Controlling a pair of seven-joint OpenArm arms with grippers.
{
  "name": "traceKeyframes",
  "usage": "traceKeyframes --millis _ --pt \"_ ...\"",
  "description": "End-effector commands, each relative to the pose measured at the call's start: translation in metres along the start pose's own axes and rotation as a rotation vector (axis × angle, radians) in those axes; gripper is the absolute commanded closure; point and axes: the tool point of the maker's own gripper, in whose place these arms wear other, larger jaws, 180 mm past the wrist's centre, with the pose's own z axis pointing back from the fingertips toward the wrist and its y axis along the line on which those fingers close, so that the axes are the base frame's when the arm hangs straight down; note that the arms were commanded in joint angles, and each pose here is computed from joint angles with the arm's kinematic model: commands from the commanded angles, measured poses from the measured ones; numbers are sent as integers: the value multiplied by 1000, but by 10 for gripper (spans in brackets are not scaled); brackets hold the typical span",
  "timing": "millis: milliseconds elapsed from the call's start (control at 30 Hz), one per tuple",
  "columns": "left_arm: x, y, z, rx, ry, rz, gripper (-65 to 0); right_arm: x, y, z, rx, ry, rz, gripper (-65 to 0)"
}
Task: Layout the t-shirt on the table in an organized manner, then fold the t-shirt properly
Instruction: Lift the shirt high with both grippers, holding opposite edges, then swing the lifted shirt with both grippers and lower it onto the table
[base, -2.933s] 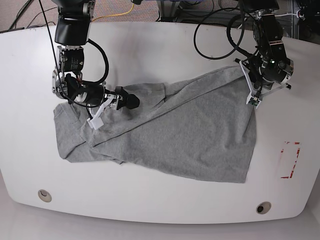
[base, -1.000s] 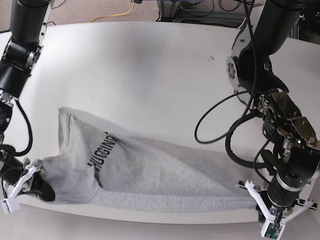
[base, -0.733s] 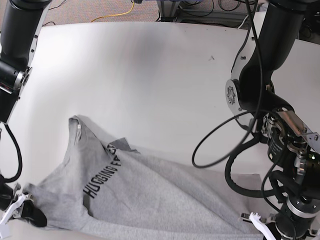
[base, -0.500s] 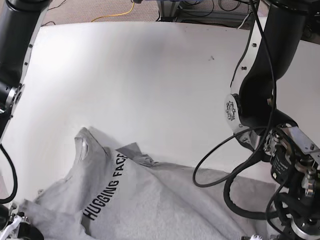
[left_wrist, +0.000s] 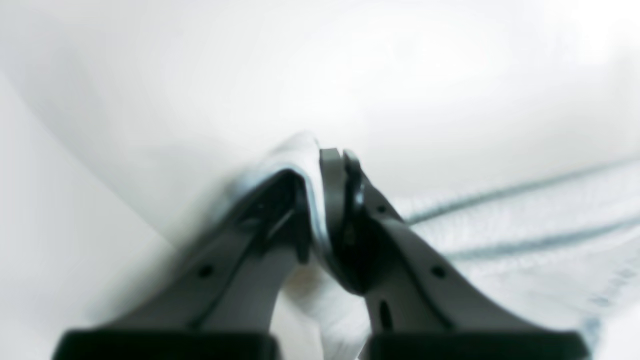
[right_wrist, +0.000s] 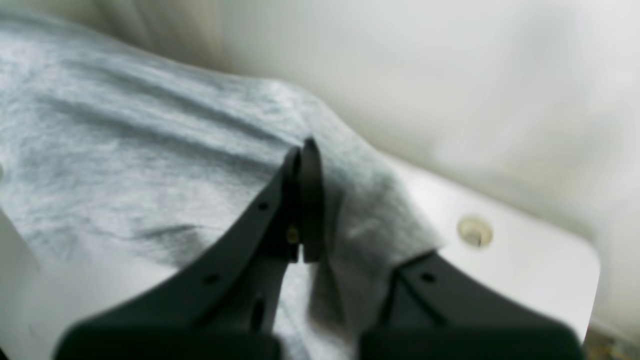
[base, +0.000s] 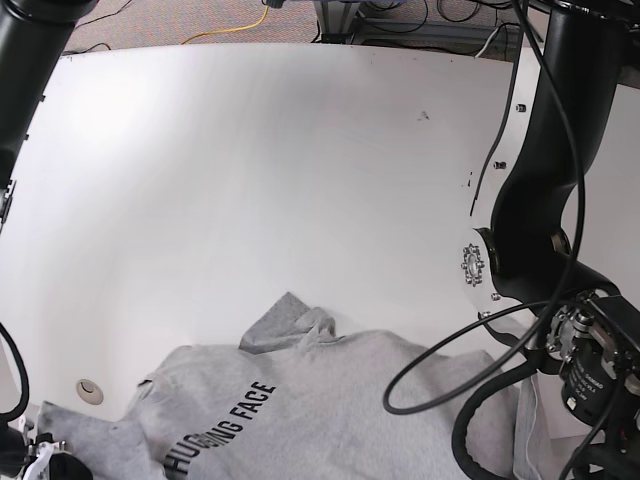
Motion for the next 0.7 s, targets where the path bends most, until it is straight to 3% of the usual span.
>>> traceKeyframes --millis 0,433,667 --pt "19 10 6 31 -51 -5 0 23 -10 23 -42 -51 28 0" --pt "11 8 -2 14 -16 -4 0 18 -11 26 -46 -21 29 0" --pt "14 11 3 28 -33 -7 0 31 -12 38 -47 -83 19 0"
